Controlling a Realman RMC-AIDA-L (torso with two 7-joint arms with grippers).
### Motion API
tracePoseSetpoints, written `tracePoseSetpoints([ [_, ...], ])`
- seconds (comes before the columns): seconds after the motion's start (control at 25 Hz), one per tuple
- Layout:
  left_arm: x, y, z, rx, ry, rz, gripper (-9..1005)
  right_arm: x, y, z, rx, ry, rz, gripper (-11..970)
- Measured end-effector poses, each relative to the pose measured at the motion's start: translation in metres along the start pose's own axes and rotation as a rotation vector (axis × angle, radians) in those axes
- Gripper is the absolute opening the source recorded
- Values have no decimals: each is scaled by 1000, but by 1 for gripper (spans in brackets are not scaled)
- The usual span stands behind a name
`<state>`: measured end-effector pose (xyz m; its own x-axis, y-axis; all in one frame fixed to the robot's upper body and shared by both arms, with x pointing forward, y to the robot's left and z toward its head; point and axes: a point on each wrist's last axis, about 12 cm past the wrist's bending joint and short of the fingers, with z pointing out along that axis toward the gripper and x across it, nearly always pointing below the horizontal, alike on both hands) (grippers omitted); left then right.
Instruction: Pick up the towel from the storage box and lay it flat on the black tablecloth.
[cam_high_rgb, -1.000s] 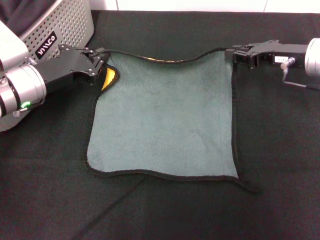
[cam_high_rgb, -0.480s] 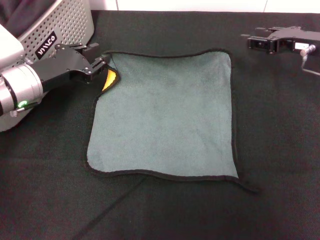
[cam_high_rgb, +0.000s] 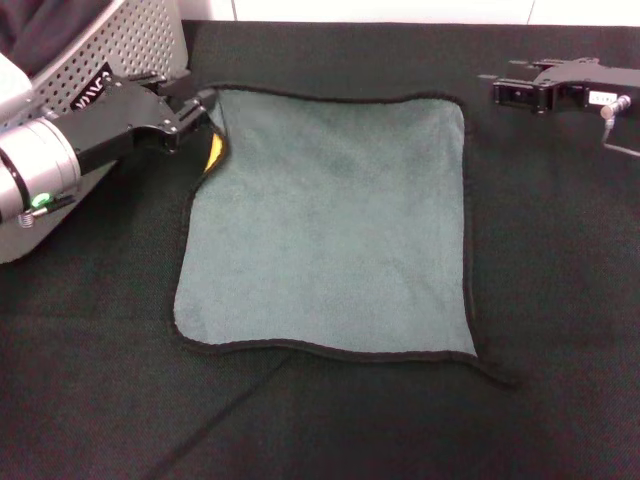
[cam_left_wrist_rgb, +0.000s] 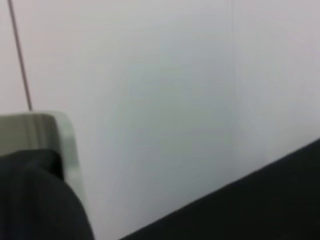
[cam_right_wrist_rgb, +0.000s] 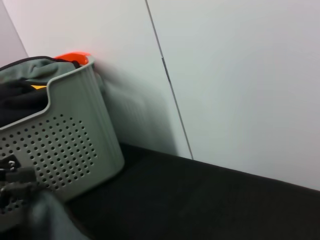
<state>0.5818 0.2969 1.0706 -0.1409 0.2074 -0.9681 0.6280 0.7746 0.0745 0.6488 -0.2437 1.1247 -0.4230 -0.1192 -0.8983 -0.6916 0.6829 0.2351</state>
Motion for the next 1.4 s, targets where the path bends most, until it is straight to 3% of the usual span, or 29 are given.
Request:
tracePoseSetpoints([
  [0.44, -1, -1, 0, 0, -21, -26, 361, 4, 2, -2, -21, 0, 10, 554],
  [0.6, -3, -7, -1, 55, -40, -47, 363, 4, 5, -4, -53, 1, 5, 554],
  [0.76, -8, -18, -5, 176, -67, -69, 365, 5, 15, -12, -160, 3, -42, 554],
  [0.92, -16, -26, -24, 350, -128, -97, 367, 8, 33, -27, -333, -5, -111, 554],
  [1.08, -32, -28, -70, 603, -253, -71, 385, 12, 69, -51, -618, -45, -177, 554],
  [1.2, -42, -27, -102, 742, -304, -80, 435, 19, 96, -56, -732, -78, -227, 554],
  [1.4, -40, -32, -130, 801, -249, -87, 517, 26, 129, -40, -848, -128, -294, 554],
])
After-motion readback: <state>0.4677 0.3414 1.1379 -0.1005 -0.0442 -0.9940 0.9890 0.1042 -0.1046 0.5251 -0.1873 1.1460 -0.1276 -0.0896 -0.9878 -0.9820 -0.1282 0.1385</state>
